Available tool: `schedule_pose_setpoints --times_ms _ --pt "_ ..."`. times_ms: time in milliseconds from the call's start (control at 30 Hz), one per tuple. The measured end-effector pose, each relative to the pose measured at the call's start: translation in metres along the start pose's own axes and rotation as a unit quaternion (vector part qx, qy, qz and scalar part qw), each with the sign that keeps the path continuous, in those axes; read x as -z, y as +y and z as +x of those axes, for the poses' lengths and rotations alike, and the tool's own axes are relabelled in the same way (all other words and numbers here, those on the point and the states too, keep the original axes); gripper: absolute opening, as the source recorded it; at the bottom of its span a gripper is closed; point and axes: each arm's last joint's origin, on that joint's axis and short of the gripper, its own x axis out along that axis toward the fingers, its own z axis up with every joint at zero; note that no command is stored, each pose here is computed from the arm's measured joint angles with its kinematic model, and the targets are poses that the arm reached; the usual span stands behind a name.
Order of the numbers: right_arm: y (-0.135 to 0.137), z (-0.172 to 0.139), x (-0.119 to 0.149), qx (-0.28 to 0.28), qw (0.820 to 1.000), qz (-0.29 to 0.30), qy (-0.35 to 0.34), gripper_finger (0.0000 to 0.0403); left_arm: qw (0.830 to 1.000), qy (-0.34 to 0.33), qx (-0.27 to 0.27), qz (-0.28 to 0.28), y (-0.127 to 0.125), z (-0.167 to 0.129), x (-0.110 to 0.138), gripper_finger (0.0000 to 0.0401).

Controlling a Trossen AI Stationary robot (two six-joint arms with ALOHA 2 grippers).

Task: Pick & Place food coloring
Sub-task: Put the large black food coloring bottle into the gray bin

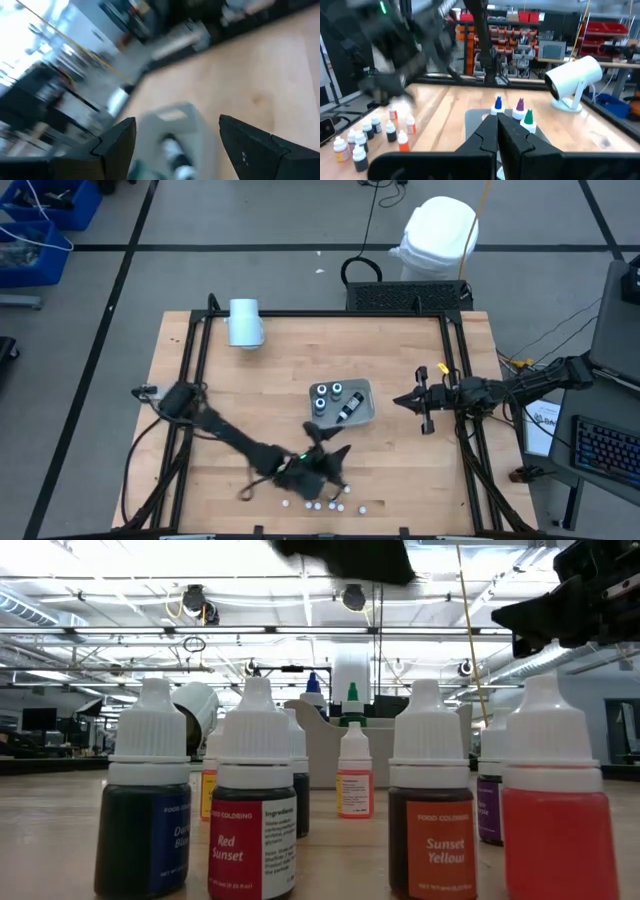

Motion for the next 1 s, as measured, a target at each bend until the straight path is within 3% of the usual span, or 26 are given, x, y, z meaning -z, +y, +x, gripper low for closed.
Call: schedule_pose_setpoints --times_ms 200,300,467,600,867,1000 --pt "0.000 0.001 0.002 -0.001 0.999 -0.032 0.008 0.0000 1.000 -0.012 -0.023 -0.005 0.044 -0.068 -0.034 0.0285" --pt "0.001 0.002 0.004 -0.002 0.999 -0.041 0.021 0.0000 0.998 -0.001 -0.049 -0.029 0.071 -0.096 -0.032 0.0285" --pt "0.001 0.003 0.010 -0.004 0.998 -0.045 0.047 0.0000 0.990 -0.012 -0.072 -0.122 0.121 -0.135 -0.016 0.0285" --pt "0.001 0.004 0.007 -0.005 0.999 -0.037 0.031 0.0000 0.988 0.016 -0.052 -0.145 0.137 -0.143 0.001 0.0285" --pt "0.001 0.004 0.004 -0.004 0.999 -0.031 0.018 0.0000 0.991 0.052 -0.059 -0.104 0.137 -0.133 0.041 0.0284" --pt "0.001 0.004 0.003 -0.004 0.999 -0.035 0.009 0.0000 0.988 0.122 -0.027 -0.092 0.132 -0.114 0.059 0.0284"
